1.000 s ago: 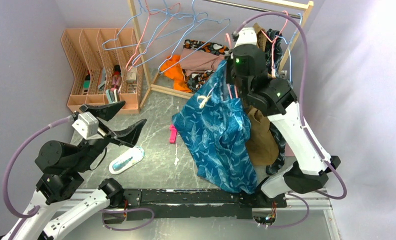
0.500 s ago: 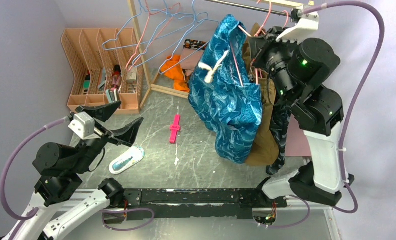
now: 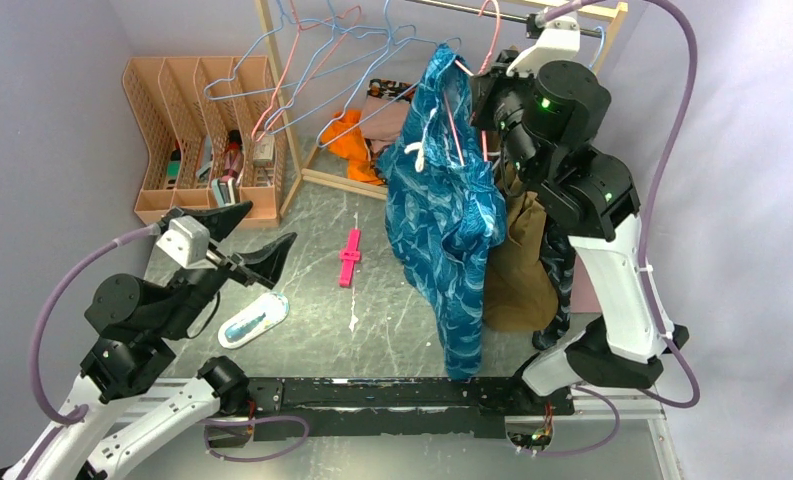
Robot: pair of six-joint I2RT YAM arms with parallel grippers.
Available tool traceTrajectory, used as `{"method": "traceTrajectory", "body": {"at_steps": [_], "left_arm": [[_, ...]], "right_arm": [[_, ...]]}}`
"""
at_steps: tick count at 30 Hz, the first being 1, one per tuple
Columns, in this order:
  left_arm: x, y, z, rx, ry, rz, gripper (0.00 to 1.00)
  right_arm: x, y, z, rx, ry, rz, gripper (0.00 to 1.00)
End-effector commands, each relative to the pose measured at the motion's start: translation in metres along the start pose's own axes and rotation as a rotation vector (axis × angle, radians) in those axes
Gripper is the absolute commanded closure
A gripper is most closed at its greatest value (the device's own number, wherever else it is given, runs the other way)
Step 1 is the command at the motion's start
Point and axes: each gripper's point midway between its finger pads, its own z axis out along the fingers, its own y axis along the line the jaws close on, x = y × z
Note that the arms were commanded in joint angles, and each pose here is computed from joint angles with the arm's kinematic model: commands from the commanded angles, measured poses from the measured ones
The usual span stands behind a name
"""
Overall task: Place the shorts on the hanger
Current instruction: Place the hanger at the clothesline.
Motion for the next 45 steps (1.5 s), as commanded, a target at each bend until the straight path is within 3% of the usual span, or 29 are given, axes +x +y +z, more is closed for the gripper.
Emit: {"method": "traceTrajectory", "body": {"at_steps": [1,6,11,30,45], "left_arm": [[0.004,0.008,0.002,-0.039,0.021,0.04,0.03],[0.027,0.012,0.0,-0.051,0.048,0.057,0.03],[0.049,0.014,-0.003,-0.058,0.08,0.054,0.03],[0.137,0.018,-0.019,-0.077,0.2,0.022,0.03],[0.161,0.011,-0.013,-0.034,0.296,0.027,0.03]], "right_arm": [[-0.02,-0.004,-0.005,0.017,-0.082,0.081,1.0],[0.013,-0.027,0.013,0.074,-0.034,0.086,1.0],[0.02,-0.043,0.031,0.044,-0.012,0.139,1.0],[-0.011,-0.074,0.047,0.103,-0.183,0.18,1.0],[-0.011,-0.081,0.059,0.146,-0.233,0.165,1.0]]}}
